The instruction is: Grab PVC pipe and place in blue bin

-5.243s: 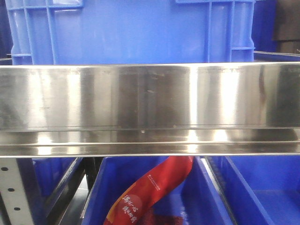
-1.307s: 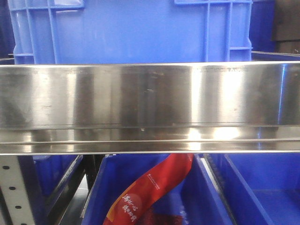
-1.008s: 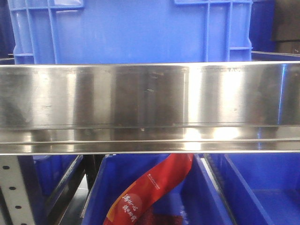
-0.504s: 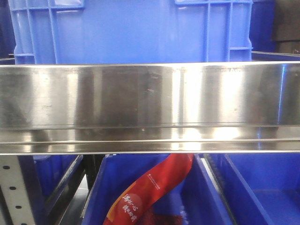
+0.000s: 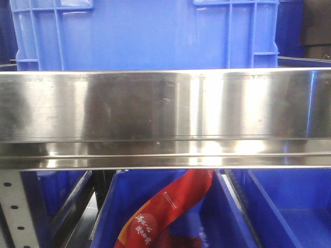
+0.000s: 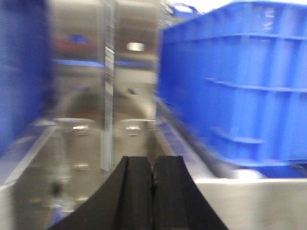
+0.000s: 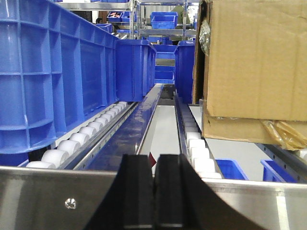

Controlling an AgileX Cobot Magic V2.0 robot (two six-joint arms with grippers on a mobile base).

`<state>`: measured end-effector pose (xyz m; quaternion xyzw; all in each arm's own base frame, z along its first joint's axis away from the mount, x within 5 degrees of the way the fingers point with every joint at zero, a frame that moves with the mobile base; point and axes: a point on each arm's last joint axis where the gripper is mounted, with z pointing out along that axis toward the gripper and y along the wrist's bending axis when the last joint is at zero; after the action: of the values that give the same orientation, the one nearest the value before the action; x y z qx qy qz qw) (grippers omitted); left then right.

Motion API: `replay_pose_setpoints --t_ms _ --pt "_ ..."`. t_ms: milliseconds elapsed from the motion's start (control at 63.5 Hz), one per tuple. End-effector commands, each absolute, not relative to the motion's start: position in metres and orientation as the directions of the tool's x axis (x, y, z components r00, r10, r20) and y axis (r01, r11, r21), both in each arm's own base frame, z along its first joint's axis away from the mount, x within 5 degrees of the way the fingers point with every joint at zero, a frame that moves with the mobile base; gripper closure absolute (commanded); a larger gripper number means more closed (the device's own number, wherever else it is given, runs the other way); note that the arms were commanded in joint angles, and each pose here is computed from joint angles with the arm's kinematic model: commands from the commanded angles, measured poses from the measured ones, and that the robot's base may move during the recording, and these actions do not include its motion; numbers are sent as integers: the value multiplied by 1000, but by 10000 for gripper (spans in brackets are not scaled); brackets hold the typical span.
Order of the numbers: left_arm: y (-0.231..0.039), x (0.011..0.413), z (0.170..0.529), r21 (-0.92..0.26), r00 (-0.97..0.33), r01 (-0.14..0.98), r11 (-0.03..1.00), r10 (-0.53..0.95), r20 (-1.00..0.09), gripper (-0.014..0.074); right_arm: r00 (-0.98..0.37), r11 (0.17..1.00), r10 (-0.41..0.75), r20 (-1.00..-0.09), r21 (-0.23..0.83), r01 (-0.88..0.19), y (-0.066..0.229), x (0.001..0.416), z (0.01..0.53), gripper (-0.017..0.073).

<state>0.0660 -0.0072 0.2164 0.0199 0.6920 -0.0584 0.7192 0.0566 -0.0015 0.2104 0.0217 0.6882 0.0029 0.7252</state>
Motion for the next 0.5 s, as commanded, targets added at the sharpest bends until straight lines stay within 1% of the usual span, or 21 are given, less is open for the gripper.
replay_pose_setpoints --t_ms 0,31,94,189,488 --pt "-4 59 219 -34 134 78 996 -44 -990 705 82 999 25 -996 27 24 -1 56 213 727" --pt "-3 56 220 -34 154 66 997 -43 -987 705 82 999 25 -996 27 24 -1 56 213 727" --pt "-2 56 214 -31 91 47 998 -36 -995 705 82 999 25 -996 27 24 -1 56 213 727" --pt "-1 56 213 -31 86 25 999 -33 -996 705 82 999 25 -996 27 24 -1 56 213 727" --pt "-1 56 213 -31 81 25 999 -33 -996 705 82 999 25 -996 27 24 -1 56 213 727"
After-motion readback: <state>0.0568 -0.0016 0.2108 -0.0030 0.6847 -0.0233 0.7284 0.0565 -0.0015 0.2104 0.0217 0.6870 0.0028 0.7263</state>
